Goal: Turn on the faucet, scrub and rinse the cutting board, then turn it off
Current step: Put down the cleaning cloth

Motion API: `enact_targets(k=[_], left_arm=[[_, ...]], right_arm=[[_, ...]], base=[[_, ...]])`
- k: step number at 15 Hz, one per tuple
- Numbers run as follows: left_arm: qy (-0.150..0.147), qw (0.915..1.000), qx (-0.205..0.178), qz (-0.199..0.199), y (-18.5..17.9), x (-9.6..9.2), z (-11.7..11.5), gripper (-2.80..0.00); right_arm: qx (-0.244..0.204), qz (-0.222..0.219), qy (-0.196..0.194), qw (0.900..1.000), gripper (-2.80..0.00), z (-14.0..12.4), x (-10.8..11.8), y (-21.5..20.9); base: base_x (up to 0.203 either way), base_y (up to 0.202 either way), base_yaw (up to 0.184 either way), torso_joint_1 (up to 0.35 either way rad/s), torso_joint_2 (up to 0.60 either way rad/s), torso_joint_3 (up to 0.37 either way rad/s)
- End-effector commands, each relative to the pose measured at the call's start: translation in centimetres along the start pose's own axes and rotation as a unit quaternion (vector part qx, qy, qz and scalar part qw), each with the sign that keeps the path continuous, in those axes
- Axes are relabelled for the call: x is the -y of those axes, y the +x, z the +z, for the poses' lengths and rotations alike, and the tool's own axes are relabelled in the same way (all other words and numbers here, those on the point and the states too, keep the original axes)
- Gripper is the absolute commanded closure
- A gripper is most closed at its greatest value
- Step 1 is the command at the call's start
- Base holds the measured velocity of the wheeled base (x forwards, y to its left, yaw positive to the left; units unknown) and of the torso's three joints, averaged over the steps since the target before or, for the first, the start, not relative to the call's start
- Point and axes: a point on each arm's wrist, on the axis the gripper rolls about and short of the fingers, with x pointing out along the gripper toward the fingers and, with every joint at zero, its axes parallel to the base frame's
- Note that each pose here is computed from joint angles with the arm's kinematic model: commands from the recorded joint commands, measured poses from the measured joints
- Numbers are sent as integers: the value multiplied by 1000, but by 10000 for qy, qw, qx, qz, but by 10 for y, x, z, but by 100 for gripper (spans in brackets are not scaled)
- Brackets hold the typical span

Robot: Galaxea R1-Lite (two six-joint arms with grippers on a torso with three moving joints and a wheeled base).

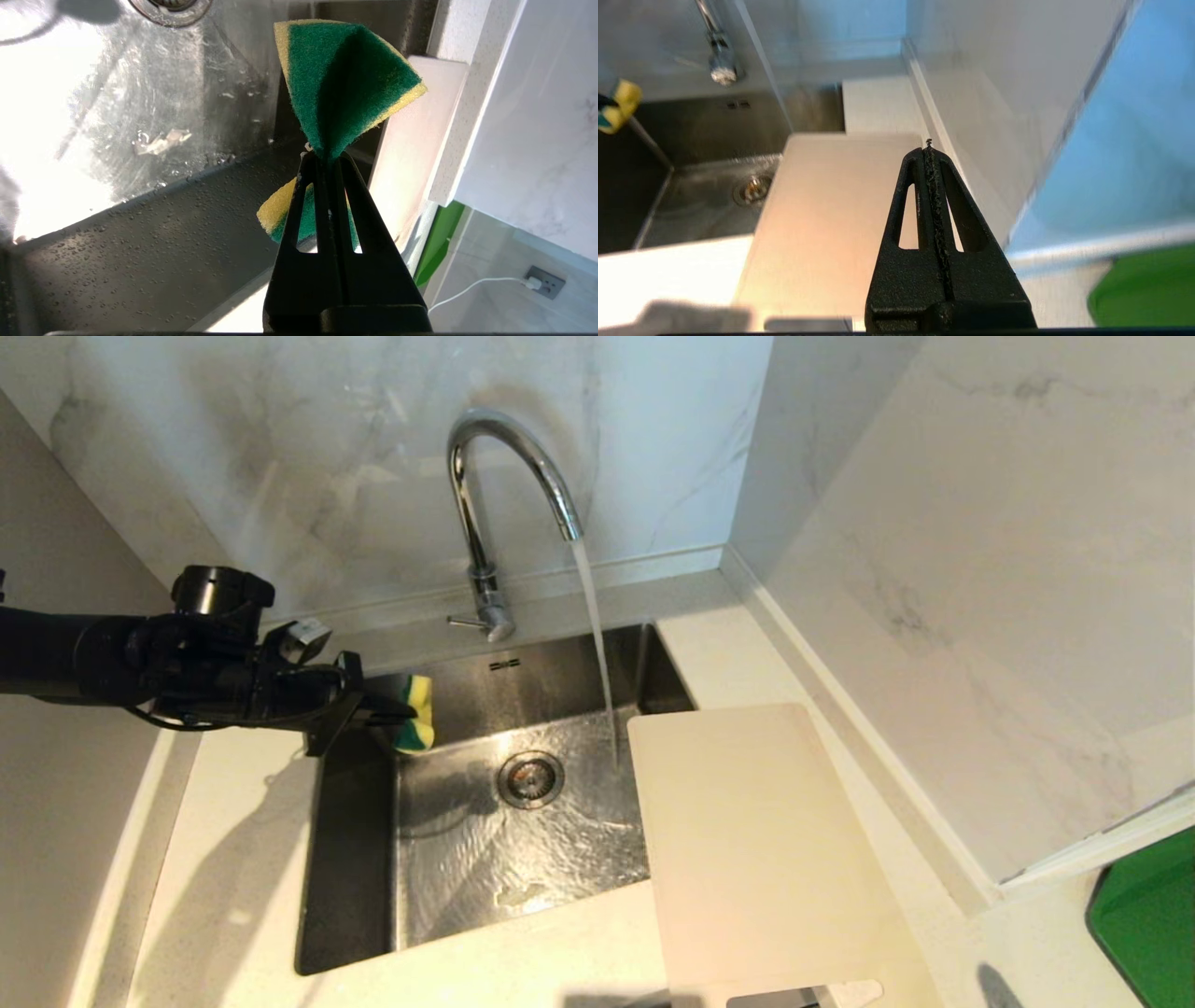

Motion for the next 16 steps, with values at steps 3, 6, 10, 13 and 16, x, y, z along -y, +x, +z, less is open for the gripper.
enact_targets(k=[3, 6, 10, 13, 16], left_arm=[[-8, 10000, -32, -20, 1, 1, -1, 0], [6, 10000, -17, -31, -1, 2, -1, 0], [-3, 10000, -28, -30, -1, 3, -2, 0], [20, 10000, -51, -44, 0, 5, -3, 0], [16, 10000, -56, -40, 1, 4, -3, 0]], right_arm=[[-309, -194, 15, 9993, 0, -27, -2, -16], [-770, -328, -210, 9963, 0, -37, -2, -17], [-1312, -802, -231, 9878, 0, -47, 0, -19], [-1562, -702, -210, 9850, 0, -53, -1, -21], [-1828, -744, -488, 9791, 0, -57, -1, -23]], base=[[0, 0, 0, 0, 0, 0], [0, 0, 0, 0, 0, 0], [0, 0, 0, 0, 0, 0], [0, 0, 0, 0, 0, 0], [0, 0, 0, 0, 0, 0]])
